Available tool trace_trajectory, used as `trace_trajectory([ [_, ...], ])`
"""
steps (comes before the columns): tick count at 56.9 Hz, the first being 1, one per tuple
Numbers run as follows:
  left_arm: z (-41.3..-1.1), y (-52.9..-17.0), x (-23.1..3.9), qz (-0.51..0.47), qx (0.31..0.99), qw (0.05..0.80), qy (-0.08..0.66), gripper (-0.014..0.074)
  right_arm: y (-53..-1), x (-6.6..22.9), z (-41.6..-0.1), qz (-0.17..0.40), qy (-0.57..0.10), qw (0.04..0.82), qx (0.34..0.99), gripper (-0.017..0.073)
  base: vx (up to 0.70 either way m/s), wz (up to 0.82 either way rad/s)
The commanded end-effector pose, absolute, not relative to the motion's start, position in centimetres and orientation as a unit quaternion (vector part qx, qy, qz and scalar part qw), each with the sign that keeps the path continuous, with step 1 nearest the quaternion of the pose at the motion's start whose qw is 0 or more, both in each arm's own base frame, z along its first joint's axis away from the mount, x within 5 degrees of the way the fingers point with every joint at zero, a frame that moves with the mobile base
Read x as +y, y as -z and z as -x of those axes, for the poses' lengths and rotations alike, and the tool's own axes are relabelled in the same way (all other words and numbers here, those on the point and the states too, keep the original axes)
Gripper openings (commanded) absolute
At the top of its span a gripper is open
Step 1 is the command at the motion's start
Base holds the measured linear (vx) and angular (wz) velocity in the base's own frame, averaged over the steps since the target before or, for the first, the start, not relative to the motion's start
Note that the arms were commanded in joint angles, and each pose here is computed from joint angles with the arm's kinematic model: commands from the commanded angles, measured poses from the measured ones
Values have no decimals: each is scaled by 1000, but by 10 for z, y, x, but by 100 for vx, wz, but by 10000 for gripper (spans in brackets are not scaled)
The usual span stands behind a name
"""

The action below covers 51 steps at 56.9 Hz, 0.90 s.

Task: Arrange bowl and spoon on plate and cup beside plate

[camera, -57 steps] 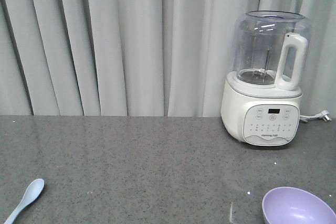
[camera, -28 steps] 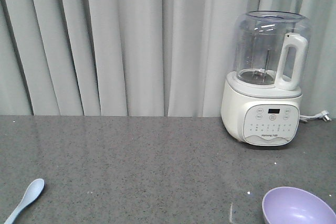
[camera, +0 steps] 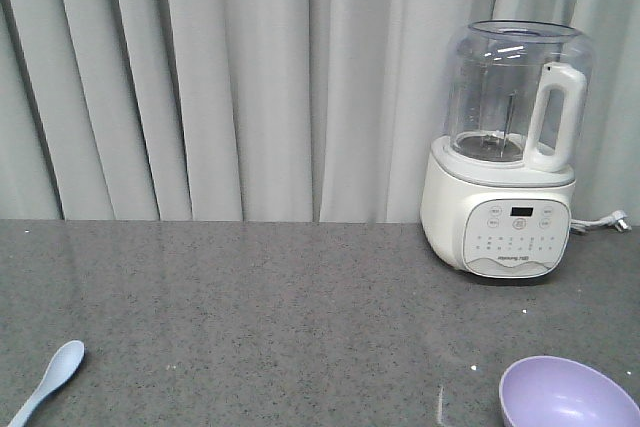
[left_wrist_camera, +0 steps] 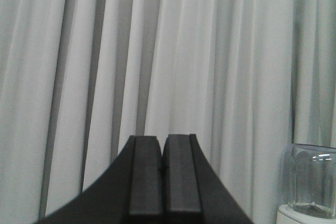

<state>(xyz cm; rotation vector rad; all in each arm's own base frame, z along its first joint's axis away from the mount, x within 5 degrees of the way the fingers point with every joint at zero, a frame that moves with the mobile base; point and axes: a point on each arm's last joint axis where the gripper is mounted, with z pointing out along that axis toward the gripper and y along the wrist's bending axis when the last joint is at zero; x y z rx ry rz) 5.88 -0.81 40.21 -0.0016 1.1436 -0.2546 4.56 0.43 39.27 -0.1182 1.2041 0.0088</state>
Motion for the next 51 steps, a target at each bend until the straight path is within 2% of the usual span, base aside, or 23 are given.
trace_trajectory([
  [1, -84, -431, -12, -19, 544, 834, 92, 3, -423, 7, -64, 67, 10, 834, 548, -8, 0, 0],
  [10, -128, -428, -19, -18, 594, 799, 93, 3, -415, 11, -104, 71, 8, 794, 603, -8, 0, 0],
  [17, -145, -420, -22, -22, 617, 782, 87, 6, -407, 13, -121, 72, 9, 769, 636, -4, 0, 0],
  [22, -152, -417, -23, -22, 626, 775, 86, 34, -406, 13, -124, 73, 9, 766, 638, 11, 0, 0],
  [27, -154, -416, -23, -22, 629, 772, 86, 99, -406, 13, -124, 73, 9, 767, 637, 53, 0, 0],
  [34, -154, -415, -23, -23, 632, 770, 86, 243, -405, 13, -124, 73, 9, 765, 639, 176, 0, 0],
  [43, -155, -411, -24, -37, 649, 756, 73, 435, -405, 13, -124, 73, 9, 766, 639, 412, 0, 0],
  [47, -155, -409, -24, -47, 657, 749, 62, 491, -406, 13, -124, 73, 9, 767, 638, 489, 0, 0],
  [51, -155, -408, -24, -47, 661, 747, 63, 510, -408, 13, -123, 74, 7, 773, 630, 538, 0, 0],
])
